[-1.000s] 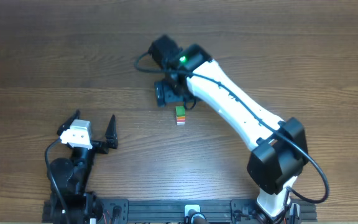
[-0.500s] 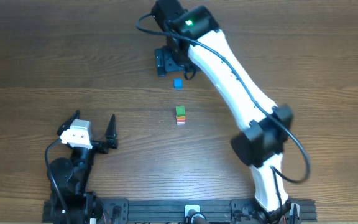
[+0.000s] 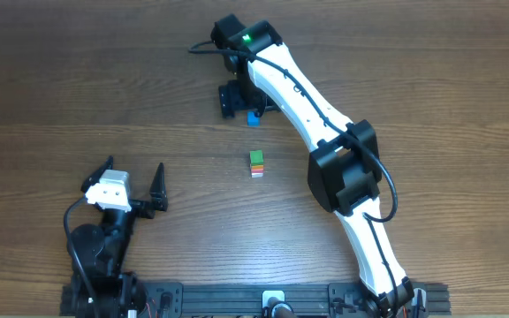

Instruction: Stack Cubes

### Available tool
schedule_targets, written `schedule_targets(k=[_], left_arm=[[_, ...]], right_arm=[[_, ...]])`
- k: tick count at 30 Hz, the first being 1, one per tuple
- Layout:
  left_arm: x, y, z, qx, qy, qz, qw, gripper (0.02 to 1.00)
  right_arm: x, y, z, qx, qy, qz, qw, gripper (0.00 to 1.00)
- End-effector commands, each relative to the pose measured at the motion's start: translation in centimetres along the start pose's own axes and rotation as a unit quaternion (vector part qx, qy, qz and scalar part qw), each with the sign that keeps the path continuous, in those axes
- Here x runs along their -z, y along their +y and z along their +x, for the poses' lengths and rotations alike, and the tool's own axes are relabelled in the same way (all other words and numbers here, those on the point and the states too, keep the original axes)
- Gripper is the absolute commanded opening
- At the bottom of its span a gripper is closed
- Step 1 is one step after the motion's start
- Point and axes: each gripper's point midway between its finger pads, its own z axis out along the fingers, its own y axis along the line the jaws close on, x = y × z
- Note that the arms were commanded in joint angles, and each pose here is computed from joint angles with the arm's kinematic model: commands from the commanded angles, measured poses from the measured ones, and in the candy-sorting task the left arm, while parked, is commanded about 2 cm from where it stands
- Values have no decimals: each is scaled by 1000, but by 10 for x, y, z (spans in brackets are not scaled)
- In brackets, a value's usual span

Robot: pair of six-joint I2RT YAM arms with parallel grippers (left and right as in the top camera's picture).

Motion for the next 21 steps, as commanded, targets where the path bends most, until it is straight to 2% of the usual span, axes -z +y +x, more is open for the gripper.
schedule_targets(k=[1,6,21], left_arm=[[0,-3,1,-8,0,6,1000,1000],[0,-3,1,-8,0,7,1000,1000],[0,-3,1,-8,0,7,1000,998]], right_arm=[[-28,-2,3,0,20,-10,1000,993],[-49,-6,6,-7,28,-15,999,993],[-67,-10,3,-14,32,-17,999,991]])
